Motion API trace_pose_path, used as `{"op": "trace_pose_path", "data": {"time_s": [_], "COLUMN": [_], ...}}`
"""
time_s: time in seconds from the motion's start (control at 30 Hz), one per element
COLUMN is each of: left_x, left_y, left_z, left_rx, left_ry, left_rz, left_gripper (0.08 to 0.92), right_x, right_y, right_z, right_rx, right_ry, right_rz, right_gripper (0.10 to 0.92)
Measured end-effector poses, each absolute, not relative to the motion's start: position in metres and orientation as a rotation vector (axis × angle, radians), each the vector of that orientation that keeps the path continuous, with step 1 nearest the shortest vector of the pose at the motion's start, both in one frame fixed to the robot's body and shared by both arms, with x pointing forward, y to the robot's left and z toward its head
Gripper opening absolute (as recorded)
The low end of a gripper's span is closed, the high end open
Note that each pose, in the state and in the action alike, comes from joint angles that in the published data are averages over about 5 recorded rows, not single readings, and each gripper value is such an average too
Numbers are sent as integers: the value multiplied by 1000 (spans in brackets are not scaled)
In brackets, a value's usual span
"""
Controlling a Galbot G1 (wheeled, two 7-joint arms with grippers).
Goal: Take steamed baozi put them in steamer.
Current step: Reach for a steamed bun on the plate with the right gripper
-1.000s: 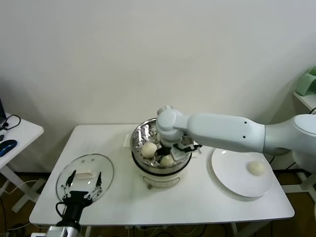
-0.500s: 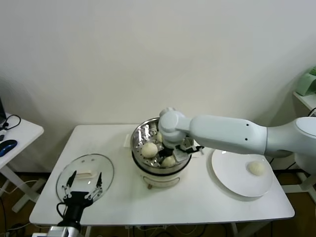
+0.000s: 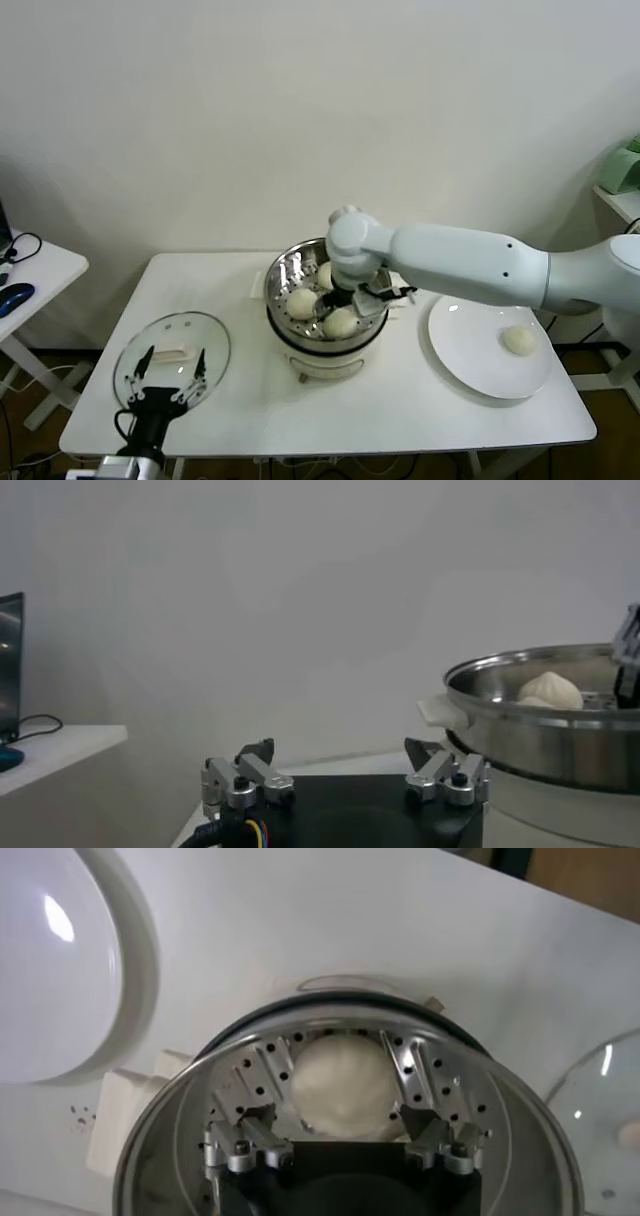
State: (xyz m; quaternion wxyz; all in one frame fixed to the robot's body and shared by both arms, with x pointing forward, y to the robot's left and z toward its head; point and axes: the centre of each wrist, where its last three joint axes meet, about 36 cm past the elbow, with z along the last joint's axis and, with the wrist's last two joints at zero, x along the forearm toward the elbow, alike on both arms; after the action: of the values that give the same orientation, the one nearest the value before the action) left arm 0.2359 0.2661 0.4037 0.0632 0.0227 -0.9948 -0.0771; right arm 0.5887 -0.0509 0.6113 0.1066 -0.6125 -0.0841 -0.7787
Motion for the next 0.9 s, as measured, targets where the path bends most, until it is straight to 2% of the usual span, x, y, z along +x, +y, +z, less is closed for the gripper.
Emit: {"op": "trace_pose_path", "data": {"time_s": [0.2, 0.37, 0.67, 0.9], "left_x": [238, 241, 250, 252], "left_y": [270, 270, 265, 263], "left_z": [401, 399, 409, 411], "left_rx": [68, 60, 54, 25], "left_ry": [-3004, -3005, -3041, -3051], "left_rz": [-233, -214, -133, -112], "left_gripper": [823, 823, 823, 823], "right_x": [603, 618, 639, 631], "right_y": [-69, -107, -233, -347], "right_z": [641, 666, 684, 665], "right_rx": [-1839, -1939, -2102, -2084], "right_ry": [-43, 357, 1377, 1973], "right_rz": [-2350, -2416, -2390, -2308], "right_gripper": [823, 823, 823, 823]}}
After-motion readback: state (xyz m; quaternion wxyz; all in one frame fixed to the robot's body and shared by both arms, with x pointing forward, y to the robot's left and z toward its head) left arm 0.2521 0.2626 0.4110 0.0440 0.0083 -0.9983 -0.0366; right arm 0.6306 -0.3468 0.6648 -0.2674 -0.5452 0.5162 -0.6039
